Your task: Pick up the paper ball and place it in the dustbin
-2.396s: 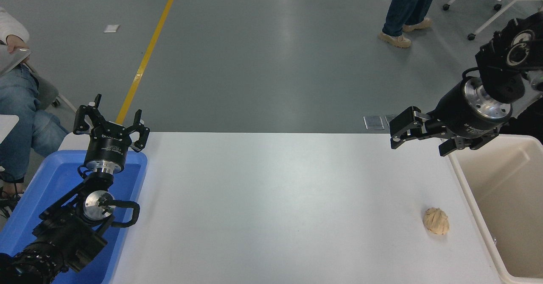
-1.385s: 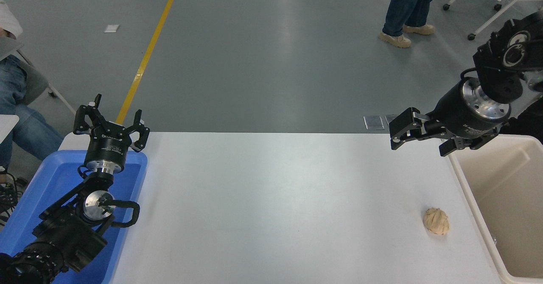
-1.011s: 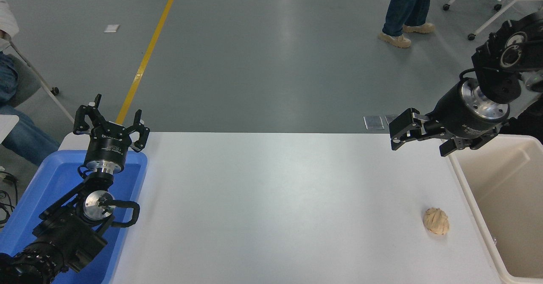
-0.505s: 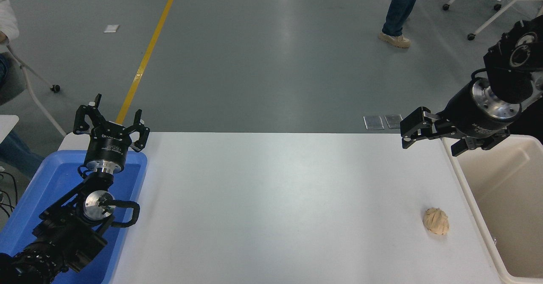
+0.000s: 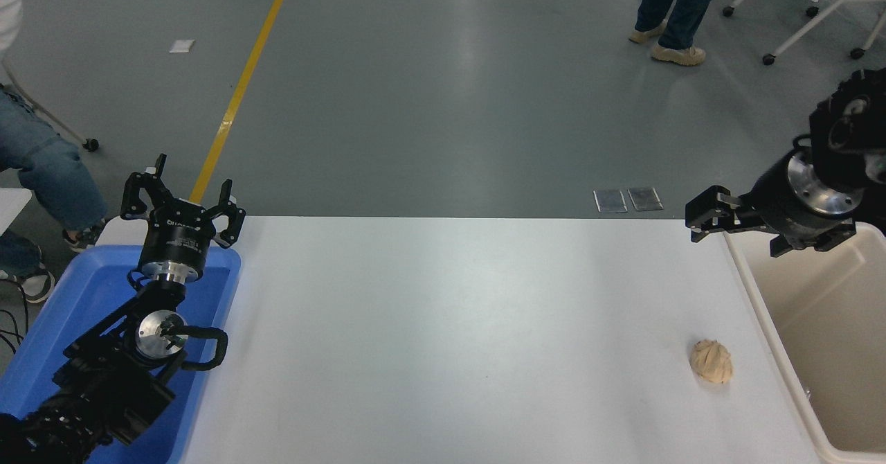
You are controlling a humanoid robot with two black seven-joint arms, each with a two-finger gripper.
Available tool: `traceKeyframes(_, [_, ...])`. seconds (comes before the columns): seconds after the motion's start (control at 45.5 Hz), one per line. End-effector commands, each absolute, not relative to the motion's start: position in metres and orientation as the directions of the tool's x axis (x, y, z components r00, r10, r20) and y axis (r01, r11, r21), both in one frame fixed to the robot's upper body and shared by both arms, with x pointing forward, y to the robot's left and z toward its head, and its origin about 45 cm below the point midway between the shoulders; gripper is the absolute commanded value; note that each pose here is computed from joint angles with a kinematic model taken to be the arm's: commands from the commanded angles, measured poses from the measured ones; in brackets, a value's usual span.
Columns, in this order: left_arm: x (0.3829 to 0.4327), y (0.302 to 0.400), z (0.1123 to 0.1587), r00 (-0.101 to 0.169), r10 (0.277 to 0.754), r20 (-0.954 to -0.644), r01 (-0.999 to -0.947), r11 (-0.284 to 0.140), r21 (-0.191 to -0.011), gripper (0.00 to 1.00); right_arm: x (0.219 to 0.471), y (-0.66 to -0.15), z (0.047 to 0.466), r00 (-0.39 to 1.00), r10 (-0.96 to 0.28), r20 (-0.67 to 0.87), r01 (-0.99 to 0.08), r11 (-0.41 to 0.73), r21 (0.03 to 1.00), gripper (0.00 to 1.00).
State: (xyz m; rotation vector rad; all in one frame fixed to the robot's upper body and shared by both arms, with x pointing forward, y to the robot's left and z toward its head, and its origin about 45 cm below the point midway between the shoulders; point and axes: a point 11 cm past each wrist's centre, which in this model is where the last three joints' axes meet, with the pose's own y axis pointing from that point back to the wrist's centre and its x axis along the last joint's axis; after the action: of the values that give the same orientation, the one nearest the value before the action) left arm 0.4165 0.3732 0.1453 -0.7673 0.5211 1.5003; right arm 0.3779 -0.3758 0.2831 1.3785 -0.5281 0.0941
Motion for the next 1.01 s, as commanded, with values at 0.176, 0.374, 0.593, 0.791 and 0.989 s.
traceKeyframes(0.176, [0.4164,0.3732,0.1453,0.034,0.682,-0.731,-0.9880,-0.088,-0.127,0.99,0.384,-0.452,0.204,0.763,-0.206,0.613,-0.498,0.417,0.760,1.00])
traceKeyframes(0.374, [0.4164,0.3732,0.1453,0.034,0.682,-0.731,-0.9880,-0.088,-0.127,0.99,0.363,-0.453,0.167,0.733,-0.311,0.604,-0.466,0.417,0.780,1.00])
traceKeyframes(0.593, [0.4164,0.3732,0.1453,0.034,0.681,-0.731,-0.9880,-0.088,-0.127,0.99,0.348,-0.422,0.130,0.727,-0.440,0.527,-0.427,0.310,0.849,1.00])
traceKeyframes(0.791, [0.4164,0.3731,0.1454,0.035,0.681,-0.731,-0.9879,-0.087,-0.128,0.99,0.333,-0.410,0.107,0.738,-0.482,0.472,-0.388,0.268,0.882,1.00])
traceKeyframes(0.989, [0.4164,0.3732,0.1453,0.034,0.682,-0.731,-0.9880,-0.088,-0.127,0.99,0.317,-0.408,0.089,0.744,-0.507,0.435,-0.355,0.253,0.900,1.00])
